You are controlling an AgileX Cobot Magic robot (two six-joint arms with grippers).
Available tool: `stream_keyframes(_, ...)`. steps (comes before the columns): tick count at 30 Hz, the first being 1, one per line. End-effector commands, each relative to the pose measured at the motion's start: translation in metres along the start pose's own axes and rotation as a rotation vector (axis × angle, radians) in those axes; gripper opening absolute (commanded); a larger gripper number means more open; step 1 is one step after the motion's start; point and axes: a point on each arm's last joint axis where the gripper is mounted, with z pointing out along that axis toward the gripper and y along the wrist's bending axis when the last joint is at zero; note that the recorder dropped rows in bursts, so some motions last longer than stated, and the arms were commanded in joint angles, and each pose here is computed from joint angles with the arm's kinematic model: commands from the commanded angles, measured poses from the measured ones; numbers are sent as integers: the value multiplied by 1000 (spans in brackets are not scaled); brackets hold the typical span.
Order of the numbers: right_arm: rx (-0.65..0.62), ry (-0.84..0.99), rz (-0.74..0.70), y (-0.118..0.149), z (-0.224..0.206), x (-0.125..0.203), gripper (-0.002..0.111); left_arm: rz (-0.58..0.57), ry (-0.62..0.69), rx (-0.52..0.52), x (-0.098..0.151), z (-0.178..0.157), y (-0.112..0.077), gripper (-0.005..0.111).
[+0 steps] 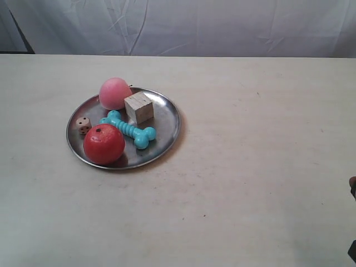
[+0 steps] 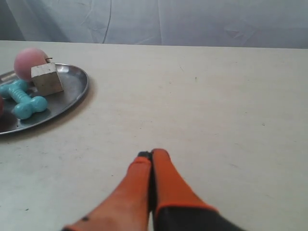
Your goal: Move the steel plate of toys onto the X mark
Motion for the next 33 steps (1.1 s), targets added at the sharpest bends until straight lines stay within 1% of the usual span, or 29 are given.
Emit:
stream_keyframes(1, 6, -19, -6, 0, 0, -1, 0, -19, -19, -3, 13, 0, 1, 0)
stream_keyframes(4, 7, -22, -8, -1, 0, -1, 0, -14, 4, -3, 16, 0, 1, 0)
stream_keyframes(10, 7, -22, -8, -1, 0, -1, 0, -12, -5, 0, 17, -1, 1, 0)
stream_keyframes(13, 7, -22, -8, -1, 0, -1, 0, -12, 3, 1, 21, 1, 2, 0)
stream_keyframes(15, 7, -22, -8, -1, 0, -1, 0, -8, -15, -2, 21, 1, 2, 0)
stream_keyframes(20, 7, -22, -8, -1, 0, -1, 0, -7, -136, -6, 10, 1, 3, 0)
stream_keyframes(33, 6, -22, -6, 0, 0, -1, 0, -7, -144, -6, 10, 0, 3, 0)
